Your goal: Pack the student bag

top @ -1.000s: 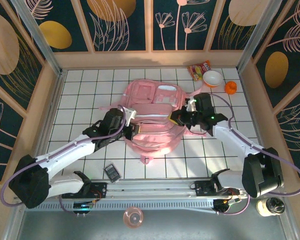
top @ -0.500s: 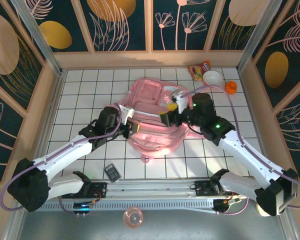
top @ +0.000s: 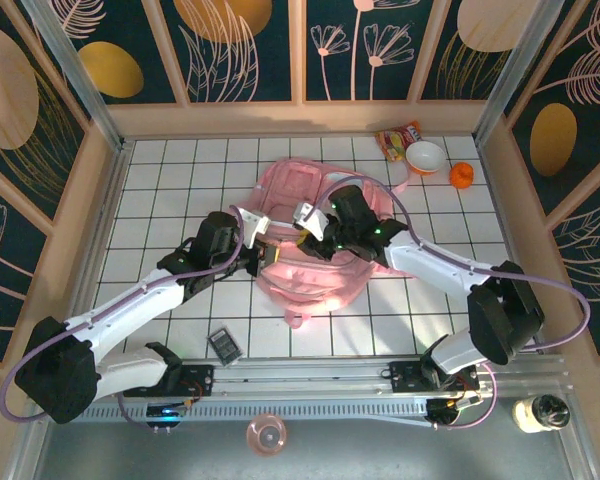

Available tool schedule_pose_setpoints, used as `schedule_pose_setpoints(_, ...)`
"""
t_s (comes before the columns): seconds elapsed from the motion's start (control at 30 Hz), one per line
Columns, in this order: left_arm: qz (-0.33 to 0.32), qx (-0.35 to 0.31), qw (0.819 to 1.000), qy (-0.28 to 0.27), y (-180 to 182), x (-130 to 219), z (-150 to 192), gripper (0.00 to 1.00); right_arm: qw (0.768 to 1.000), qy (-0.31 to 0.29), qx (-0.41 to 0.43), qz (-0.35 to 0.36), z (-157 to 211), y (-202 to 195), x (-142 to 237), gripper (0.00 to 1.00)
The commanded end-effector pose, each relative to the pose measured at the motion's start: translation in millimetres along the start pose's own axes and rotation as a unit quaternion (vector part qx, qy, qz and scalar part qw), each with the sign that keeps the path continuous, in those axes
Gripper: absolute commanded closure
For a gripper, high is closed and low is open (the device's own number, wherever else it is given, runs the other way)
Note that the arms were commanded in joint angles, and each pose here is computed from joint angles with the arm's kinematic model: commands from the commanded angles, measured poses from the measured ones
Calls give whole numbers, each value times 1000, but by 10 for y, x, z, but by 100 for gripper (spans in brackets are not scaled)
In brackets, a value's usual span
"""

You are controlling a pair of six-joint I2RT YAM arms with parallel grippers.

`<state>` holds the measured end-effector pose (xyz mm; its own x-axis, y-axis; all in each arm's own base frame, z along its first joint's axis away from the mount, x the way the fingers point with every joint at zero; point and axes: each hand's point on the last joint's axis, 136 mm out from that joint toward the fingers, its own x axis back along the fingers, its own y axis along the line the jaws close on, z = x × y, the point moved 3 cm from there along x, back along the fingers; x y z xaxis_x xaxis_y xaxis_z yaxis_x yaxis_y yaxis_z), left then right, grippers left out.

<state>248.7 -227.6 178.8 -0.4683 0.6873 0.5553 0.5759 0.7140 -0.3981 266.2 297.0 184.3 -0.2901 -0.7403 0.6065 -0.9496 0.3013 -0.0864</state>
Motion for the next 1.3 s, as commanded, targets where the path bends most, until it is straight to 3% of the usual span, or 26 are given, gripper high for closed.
schedule_pose_setpoints(0.0,-64,1,998,-11,194,38,-90,100,999,-27,43,20,-253,-124,141,100)
schedule_pose_setpoints(0.3,-184,54,979,-67,868,256,-248,100,989,-54,103,-95,-120,124,664,100)
schedule_pose_setpoints(0.53,-205,56,975,-64,1153,8,-341,99,983,-99,101,-114,-150,79,874,100)
schedule_pose_setpoints(0.63,-186,85,977,-52,1120,-92,-443,88,991,-103,45,-68,-200,-139,828,100)
schedule_pose_setpoints(0.77,-170,190,966,-49,996,38,-442,57,992,-119,-28,-29,-299,-318,811,100)
schedule_pose_setpoints(0.87,-172,280,944,-41,927,222,-243,52,989,-140,-50,-21,-355,-333,827,100)
schedule_pose_setpoints(1.0,-179,391,903,-21,868,420,184,53,986,-156,-52,-13,-364,-322,809,100)
schedule_pose_setpoints(1.27,-262,536,801,51,890,756,1188,49,985,-171,-28,-15,-438,-174,755,100)
